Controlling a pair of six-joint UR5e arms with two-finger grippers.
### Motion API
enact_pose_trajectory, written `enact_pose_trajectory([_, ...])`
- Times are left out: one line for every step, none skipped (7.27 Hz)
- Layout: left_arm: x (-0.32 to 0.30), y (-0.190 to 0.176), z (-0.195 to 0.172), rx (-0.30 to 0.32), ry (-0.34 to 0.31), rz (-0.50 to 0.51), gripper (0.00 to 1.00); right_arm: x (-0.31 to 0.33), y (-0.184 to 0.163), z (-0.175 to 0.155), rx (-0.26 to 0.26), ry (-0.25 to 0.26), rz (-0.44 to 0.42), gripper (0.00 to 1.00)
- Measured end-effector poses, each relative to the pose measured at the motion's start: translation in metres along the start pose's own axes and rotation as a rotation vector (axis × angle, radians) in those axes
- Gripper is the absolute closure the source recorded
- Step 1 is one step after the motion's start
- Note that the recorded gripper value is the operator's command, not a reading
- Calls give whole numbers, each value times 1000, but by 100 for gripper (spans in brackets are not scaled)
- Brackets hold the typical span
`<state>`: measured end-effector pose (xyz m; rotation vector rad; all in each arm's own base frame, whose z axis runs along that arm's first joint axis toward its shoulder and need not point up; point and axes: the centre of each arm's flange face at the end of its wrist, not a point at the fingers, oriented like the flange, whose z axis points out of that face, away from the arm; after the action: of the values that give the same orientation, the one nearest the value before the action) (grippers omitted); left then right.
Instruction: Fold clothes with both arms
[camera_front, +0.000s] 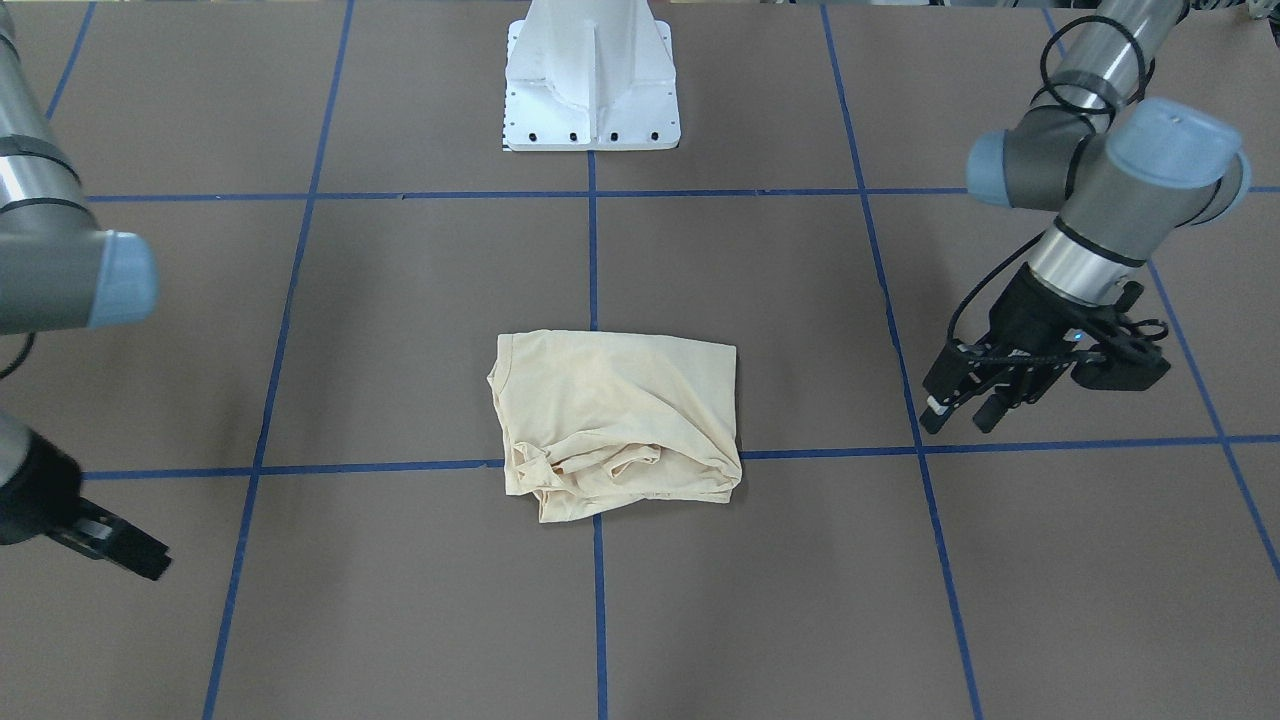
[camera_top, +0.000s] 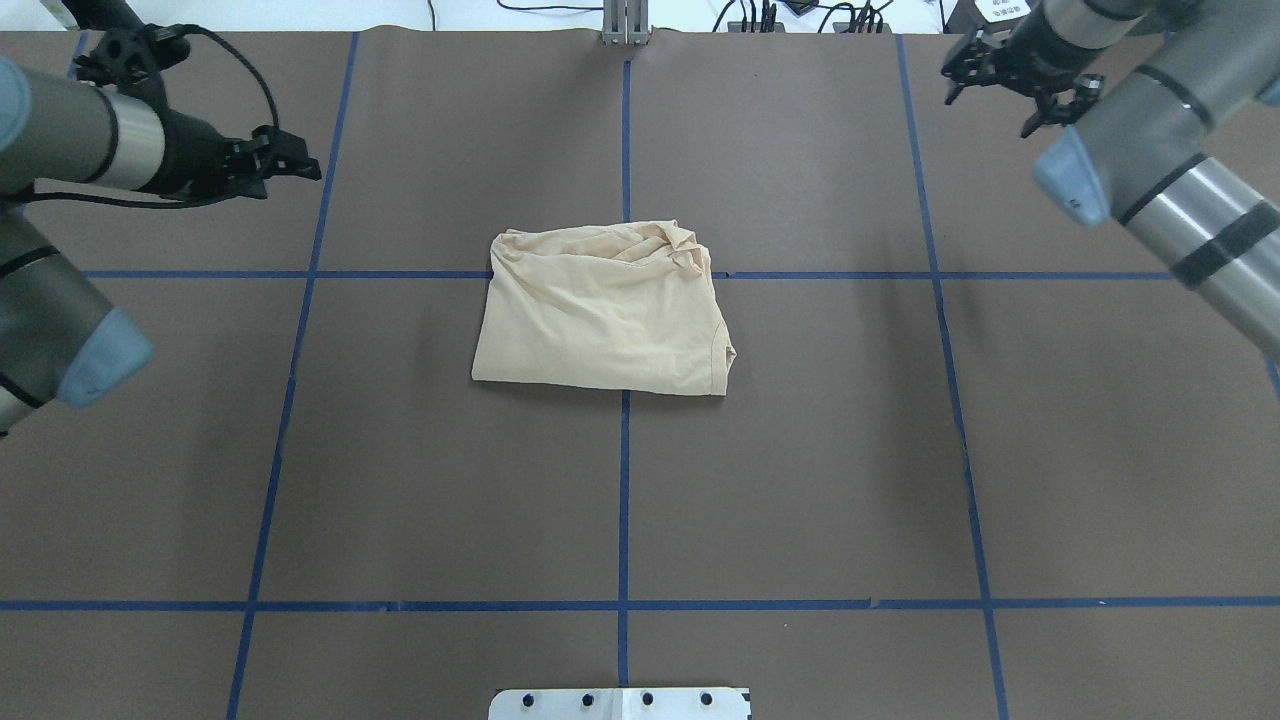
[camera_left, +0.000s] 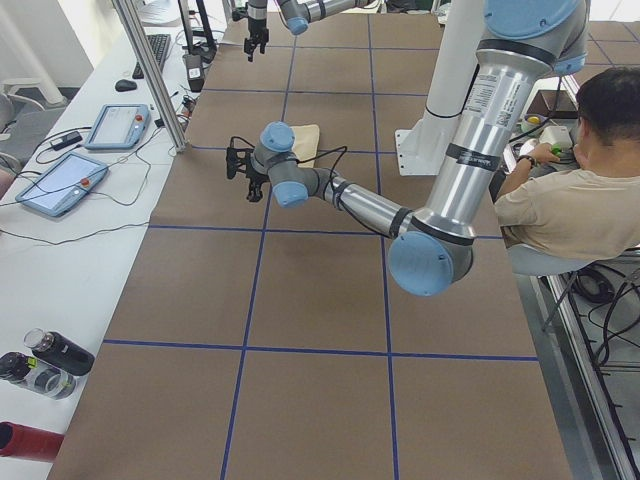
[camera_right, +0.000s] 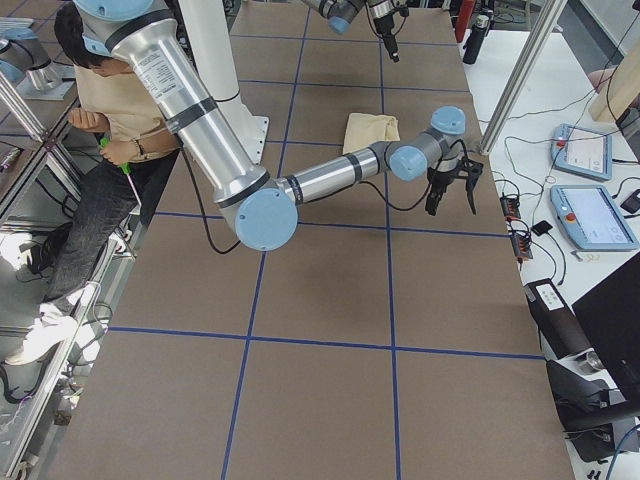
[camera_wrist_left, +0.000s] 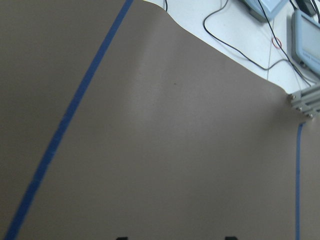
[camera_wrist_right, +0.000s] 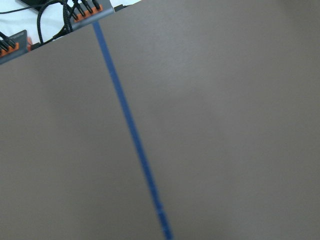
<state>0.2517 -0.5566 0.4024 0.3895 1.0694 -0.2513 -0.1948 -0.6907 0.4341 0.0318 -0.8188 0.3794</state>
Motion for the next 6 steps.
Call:
enact_pose_trajectory([-61, -5, -38, -4, -36, 150, 0, 89, -22, -17, -3, 10, -145, 1])
enact_pose_trajectory([-128, -15, -77, -12, -74, 297, 0, 170, -32, -33, 0, 26, -269, 0])
enact_pose_trajectory([-209, -29, -119, -35, -113, 444, 0, 235, -31, -49, -5, 27, -360, 1])
enact_pose_trajectory([-285, -38, -157, -62, -128, 555, 0, 270, -18, -64, -18, 9, -412, 0])
enact_pose_trajectory([-327, -43, -183, -76, -136, 599, 0, 273, 1, -76, -37, 12, -435, 0])
enact_pose_trajectory([-349, -46, -198, -93, -146, 596, 0, 271, 15, -84, -61, 38, -453, 0])
